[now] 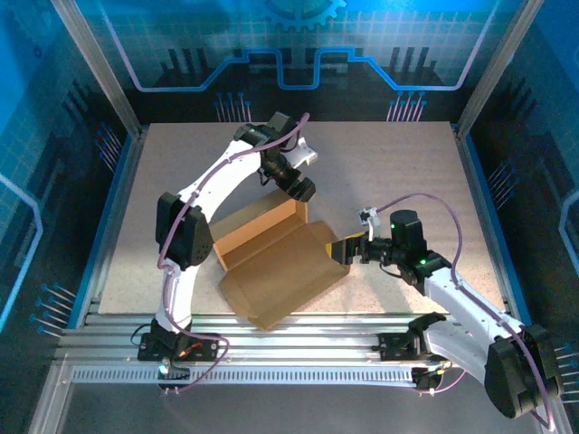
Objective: Fold the paper box
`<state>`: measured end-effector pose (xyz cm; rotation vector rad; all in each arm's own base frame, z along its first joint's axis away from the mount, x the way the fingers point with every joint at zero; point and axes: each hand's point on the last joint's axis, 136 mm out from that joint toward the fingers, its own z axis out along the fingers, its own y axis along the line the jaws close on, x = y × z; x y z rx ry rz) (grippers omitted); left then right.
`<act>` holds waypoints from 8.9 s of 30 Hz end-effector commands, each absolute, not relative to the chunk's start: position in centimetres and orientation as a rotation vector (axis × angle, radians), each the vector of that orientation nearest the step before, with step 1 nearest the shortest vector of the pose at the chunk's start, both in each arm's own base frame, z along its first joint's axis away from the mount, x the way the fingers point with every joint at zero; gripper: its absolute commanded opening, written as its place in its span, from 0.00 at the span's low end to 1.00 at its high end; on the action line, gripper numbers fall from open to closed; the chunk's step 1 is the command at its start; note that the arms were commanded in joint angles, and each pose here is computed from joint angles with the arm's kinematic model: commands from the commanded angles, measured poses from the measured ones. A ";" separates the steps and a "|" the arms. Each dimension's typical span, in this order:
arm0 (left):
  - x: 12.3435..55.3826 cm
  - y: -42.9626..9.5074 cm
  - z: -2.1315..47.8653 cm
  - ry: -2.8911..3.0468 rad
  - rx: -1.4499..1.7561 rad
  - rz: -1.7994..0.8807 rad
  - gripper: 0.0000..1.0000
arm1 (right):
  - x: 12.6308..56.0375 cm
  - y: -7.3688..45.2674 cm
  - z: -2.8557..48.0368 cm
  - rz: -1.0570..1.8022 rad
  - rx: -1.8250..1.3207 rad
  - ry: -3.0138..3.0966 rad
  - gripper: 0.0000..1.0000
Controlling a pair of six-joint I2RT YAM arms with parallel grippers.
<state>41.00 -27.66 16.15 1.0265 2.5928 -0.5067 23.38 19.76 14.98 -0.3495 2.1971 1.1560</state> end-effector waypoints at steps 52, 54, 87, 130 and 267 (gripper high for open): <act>48.3 -18.8 18.1 2.361 -0.252 -1.196 0.51 | 31.7 18.5 27.6 1.056 -0.317 2.056 0.98; 48.2 -17.9 17.3 2.325 -0.330 -1.222 0.51 | 32.5 19.1 28.7 1.113 -0.328 2.047 0.97; 37.3 -12.9 6.3 2.262 -0.613 -1.065 0.53 | 28.9 12.8 17.7 0.636 -0.227 2.503 0.83; 41.8 -17.9 19.2 2.040 0.556 -1.127 0.89 | 31.6 20.6 23.0 0.475 -0.980 2.277 0.07; 37.7 -19.3 17.4 2.276 -0.083 -0.459 0.18 | 39.0 13.4 20.5 0.122 0.064 2.384 0.13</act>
